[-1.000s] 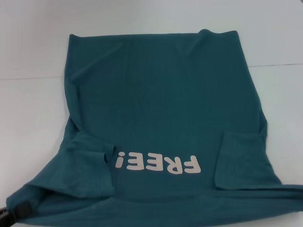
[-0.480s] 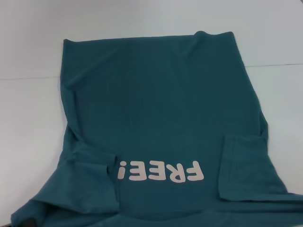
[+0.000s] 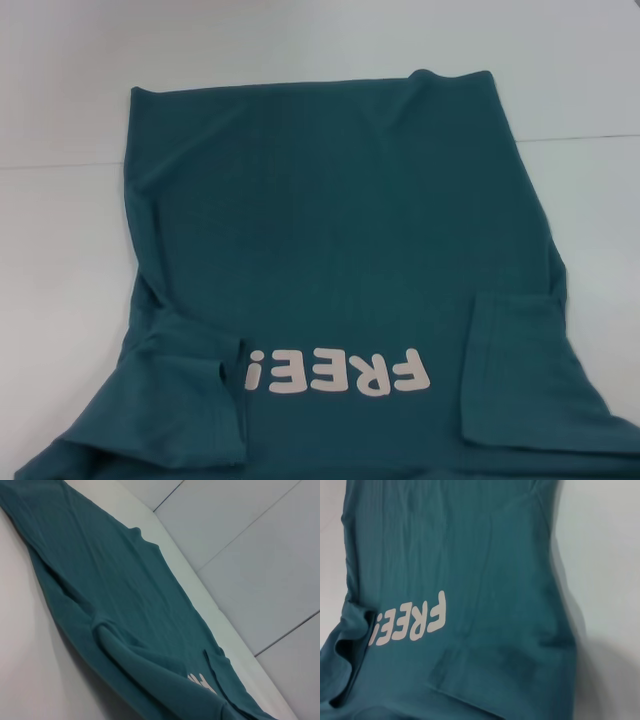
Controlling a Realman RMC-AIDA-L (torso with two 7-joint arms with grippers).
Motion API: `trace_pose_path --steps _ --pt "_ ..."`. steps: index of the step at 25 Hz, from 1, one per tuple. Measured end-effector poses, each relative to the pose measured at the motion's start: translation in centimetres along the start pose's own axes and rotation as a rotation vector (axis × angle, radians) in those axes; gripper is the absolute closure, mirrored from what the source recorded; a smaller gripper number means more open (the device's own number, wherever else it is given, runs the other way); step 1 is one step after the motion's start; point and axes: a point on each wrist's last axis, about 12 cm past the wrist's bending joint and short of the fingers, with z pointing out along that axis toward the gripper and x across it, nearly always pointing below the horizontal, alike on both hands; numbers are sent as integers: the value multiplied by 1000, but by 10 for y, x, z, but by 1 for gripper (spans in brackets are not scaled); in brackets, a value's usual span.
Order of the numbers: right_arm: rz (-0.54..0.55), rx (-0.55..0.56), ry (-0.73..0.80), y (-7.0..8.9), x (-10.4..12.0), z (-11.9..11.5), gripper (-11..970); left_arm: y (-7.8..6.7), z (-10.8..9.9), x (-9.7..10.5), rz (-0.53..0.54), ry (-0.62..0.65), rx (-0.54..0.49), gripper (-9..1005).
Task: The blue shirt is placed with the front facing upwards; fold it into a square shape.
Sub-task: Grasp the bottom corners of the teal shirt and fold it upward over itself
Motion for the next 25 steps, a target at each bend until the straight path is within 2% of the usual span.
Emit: trace_pose_path --steps 11,25 --pt "29 -10 -18 -3 20 -2 937 -1 -9 7 -12 -2 -19 945" --pt "32 -17 -18 -2 20 0 938 -2 -16 19 -37 -1 -40 942"
